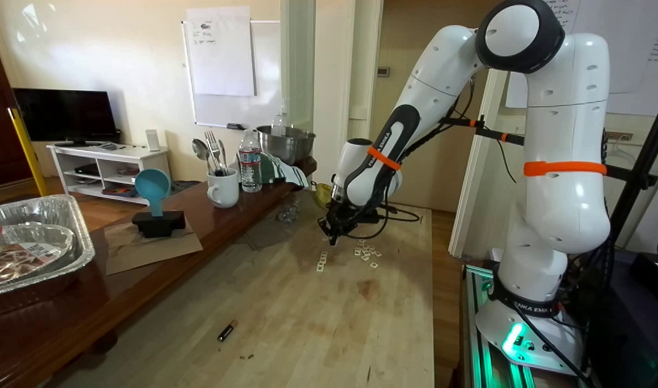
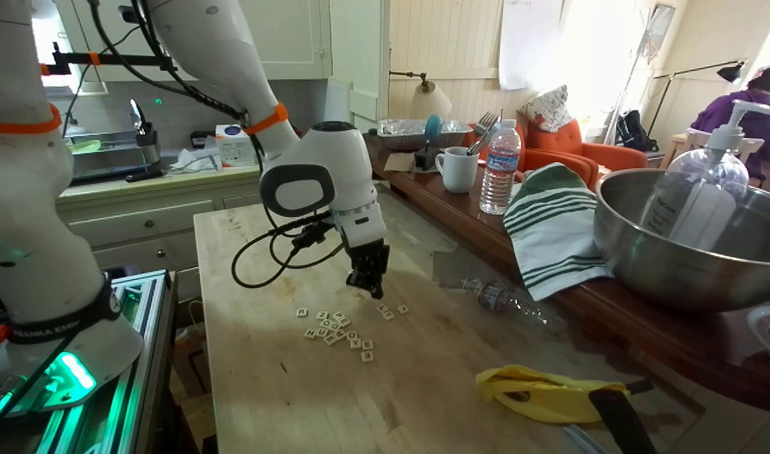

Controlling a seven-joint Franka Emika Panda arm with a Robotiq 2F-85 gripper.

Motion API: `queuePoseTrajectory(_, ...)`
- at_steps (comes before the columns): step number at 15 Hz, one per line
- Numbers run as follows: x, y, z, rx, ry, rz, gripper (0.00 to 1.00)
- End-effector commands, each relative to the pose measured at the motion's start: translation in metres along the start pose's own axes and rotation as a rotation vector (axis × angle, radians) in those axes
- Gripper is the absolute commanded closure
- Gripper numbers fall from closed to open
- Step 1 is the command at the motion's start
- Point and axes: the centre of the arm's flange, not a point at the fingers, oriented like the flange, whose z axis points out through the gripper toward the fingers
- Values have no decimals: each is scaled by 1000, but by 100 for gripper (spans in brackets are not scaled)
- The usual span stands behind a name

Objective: Replace the letter P with W and remove the letter L from the pile of letters on the left to spell the word WASTE

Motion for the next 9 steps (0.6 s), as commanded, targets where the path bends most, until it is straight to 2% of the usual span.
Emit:
queuePoseTrajectory(1, -13, -13, 0, 20, -31, -103, 100)
queuePoseTrajectory(2, -17, -17, 0, 22, -38, -139, 100)
queuePoseTrajectory(3, -22, -21, 0, 21, -44, -180, 74)
queuePoseTrajectory(5, -28, -28, -1, 21, -49, -255, 67)
queuePoseTrajectory(9, -37, -36, -4, 14, -59, -394, 36)
